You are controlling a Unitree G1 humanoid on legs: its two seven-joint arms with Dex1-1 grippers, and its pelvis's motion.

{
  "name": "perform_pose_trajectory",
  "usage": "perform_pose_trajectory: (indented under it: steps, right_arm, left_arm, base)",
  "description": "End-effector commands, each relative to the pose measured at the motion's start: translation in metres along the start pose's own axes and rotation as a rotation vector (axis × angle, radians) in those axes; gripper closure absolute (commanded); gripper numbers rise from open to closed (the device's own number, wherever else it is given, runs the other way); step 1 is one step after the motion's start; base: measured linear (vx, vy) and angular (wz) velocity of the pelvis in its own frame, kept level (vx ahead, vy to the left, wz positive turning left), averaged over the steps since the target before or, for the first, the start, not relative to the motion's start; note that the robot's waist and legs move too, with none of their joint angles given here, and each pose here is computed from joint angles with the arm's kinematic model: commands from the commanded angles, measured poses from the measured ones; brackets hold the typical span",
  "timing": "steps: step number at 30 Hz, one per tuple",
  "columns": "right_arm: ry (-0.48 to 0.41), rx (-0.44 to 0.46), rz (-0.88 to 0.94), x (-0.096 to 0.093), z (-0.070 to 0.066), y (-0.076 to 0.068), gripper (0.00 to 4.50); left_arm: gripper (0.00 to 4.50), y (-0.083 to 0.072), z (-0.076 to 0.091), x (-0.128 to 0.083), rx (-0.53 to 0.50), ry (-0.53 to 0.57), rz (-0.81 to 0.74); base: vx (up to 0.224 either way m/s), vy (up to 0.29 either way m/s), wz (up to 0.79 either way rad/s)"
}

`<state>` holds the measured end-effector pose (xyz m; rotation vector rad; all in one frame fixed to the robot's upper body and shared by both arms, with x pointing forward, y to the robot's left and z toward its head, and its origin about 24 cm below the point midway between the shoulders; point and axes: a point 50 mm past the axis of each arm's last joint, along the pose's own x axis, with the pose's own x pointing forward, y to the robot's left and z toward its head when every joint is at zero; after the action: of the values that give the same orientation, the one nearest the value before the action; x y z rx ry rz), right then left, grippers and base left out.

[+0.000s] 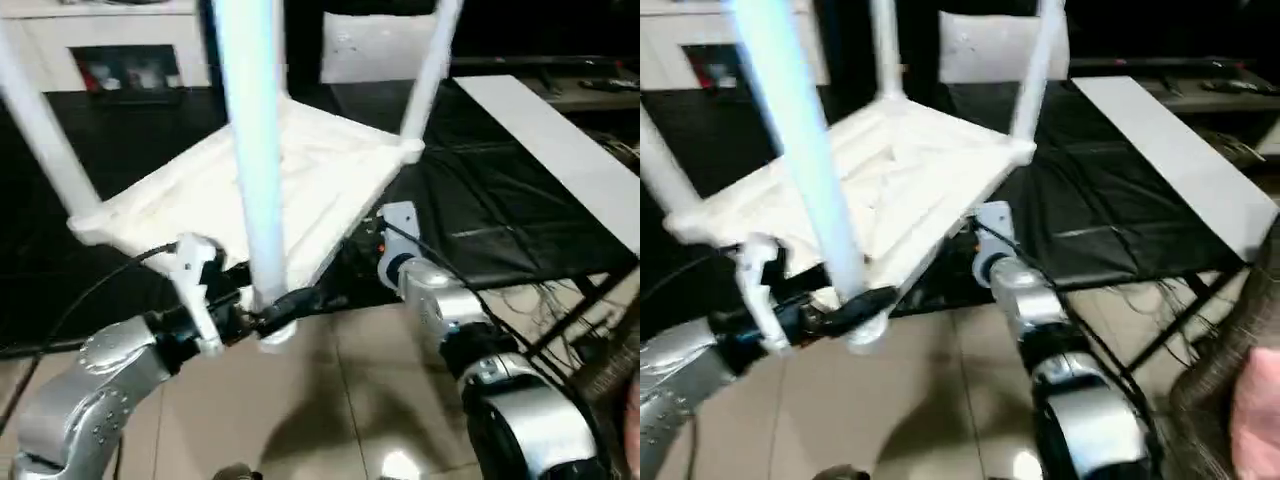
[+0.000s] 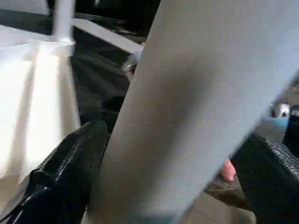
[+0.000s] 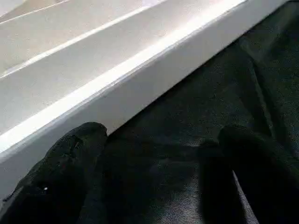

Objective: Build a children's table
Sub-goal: Rotate table base

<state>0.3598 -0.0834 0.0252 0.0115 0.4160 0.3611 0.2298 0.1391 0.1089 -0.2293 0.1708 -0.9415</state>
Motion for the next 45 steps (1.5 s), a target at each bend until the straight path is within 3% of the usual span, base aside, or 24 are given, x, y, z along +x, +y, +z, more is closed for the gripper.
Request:
perform_pose_trajectory:
  steps: [1,3,7,11,14,19,22,24,31,35,37,40,45]
  right_arm:
    - [0.002,-0.01,0.053,0.005,0.001,0.017,0.0]
    - [-0.017,-0.004,0.094,0.008,0.005,0.03,0.0]
    - [-0.036,0.009,0.12,0.01,0.009,0.039,0.0]
    - [-0.053,0.002,0.129,0.011,0.012,0.043,0.0]
    - [-0.074,0.002,0.119,0.012,0.015,0.04,0.0]
    - [-0.107,0.009,0.059,0.01,0.017,0.028,0.0]
    - [-0.153,0.027,-0.016,0.006,0.018,0.009,0.0]
    - [-0.194,0.03,-0.072,-0.004,0.013,-0.016,0.0]
    - [-0.241,-0.049,-0.128,-0.035,-0.003,-0.056,0.0]
    - [-0.27,-0.047,-0.14,-0.05,-0.003,-0.062,0.0]
    - [-0.291,-0.042,-0.127,-0.06,-0.001,-0.058,0.0]
    - [-0.318,-0.04,-0.063,-0.08,0.003,-0.043,0.0]
    - [-0.314,-0.04,-0.015,-0.096,0.004,-0.03,0.0]
  left_arm:
    - [0.1,-0.017,0.005,0.011,-0.003,-0.011,-0.101]
    - [0.1,-0.021,0.009,0.019,-0.003,-0.035,-0.111]
    - [0.1,-0.023,0.011,0.025,0.001,-0.043,-0.122]
    - [0.1,-0.016,0.015,0.029,0.03,-0.059,-0.081]
    - [0.1,-0.001,0.022,0.03,0.064,-0.077,-0.023]
    - [0.1,0.016,0.03,0.031,0.132,-0.068,0.025]
    - [0.1,0.037,0.037,0.035,0.196,-0.055,0.092]
    - [0.1,0.062,0.05,0.042,0.276,-0.056,0.183]
    - [0.1,0.086,0.069,0.062,0.37,-0.073,0.27]
    - [0.1,0.088,0.074,0.069,0.371,-0.114,0.308]
    - [0.1,0.081,0.075,0.07,0.329,-0.171,0.275]
    - [0.1,0.061,0.061,0.062,0.243,-0.248,0.215]
    - [0.1,0.053,0.047,0.044,0.207,-0.291,0.309]
  base:
    - [0.0,0.0,0.0]
    - [0.0,0.0,0.0]
    - [0.0,0.0,0.0]
    - [0.0,0.0,0.0]
    - [0.0,0.0,0.0]
    - [0.0,0.0,0.0]
    - [0.0,0.0,0.0]
    - [0.0,0.0,0.0]
    - [0.0,0.0,0.0]
    - [0.0,0.0,0.0]
    - [0.0,0.0,0.0]
    - [0.0,0.0,0.0]
    - [0.0,0.0,0.0]
